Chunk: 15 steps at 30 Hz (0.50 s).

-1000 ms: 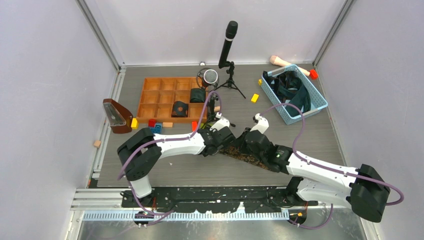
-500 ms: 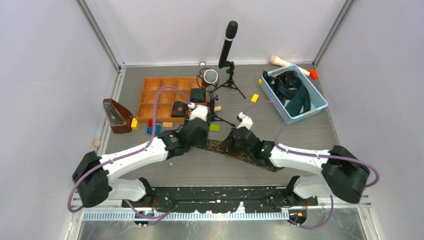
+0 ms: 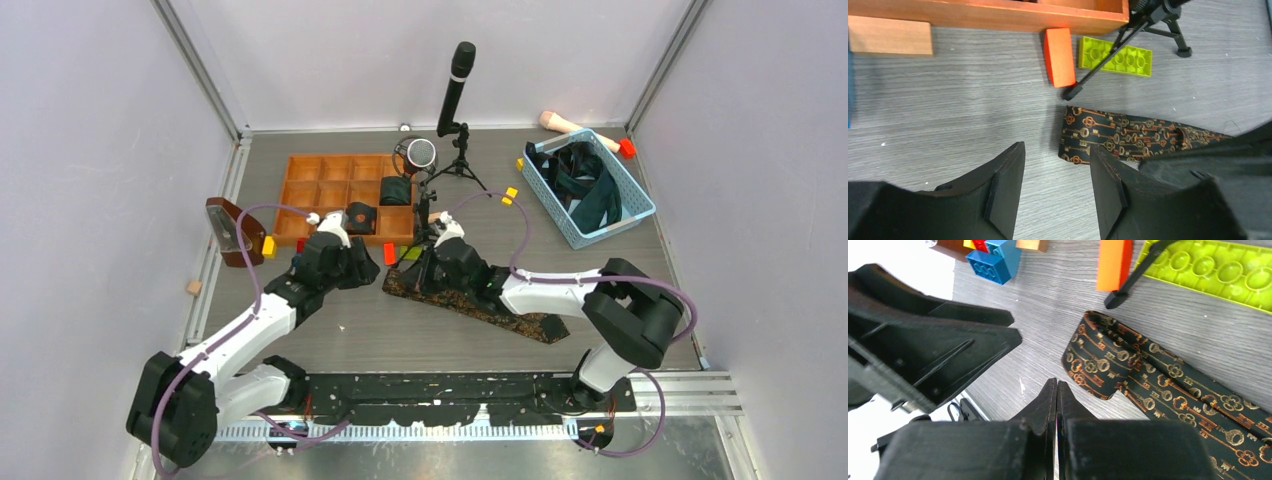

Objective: Roll the ties
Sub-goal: Roll the tie at the center of the board.

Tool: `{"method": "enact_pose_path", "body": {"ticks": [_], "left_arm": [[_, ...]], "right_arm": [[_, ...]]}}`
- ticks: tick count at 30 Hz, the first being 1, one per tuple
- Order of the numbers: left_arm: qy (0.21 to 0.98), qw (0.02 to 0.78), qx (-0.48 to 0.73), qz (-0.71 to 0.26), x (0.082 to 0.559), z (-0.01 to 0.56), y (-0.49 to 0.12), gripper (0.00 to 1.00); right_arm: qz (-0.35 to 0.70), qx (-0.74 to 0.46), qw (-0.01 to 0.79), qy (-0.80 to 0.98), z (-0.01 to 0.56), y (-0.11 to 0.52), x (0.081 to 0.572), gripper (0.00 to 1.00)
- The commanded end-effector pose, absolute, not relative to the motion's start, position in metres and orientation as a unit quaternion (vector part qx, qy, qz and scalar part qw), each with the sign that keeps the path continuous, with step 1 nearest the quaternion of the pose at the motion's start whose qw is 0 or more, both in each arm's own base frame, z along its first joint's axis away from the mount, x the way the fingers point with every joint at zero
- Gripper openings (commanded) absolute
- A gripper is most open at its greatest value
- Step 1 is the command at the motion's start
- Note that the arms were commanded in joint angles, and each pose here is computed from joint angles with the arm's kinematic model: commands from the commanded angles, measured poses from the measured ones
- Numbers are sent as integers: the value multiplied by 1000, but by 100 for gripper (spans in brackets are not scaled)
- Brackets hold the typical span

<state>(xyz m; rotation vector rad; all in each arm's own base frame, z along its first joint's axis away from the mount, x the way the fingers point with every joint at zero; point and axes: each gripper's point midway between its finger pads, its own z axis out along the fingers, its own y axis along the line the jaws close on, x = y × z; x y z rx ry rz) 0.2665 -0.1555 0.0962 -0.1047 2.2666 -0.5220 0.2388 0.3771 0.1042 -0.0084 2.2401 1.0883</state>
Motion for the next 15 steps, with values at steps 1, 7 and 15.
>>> {"method": "enact_pose_path", "body": {"ticks": [1,7,15], "left_arm": [[865,419,-36,-274,271,118,-174,52],[872,402,-33,-276,270,107,-178,52],[876,392,-28,-281,273,95,-184,52]], "right_arm": [[417,53,323,848,104,383,252,0],[414,54,299,858,88,389,249,0],[404,56,290,866,76,388,248,0]]}}
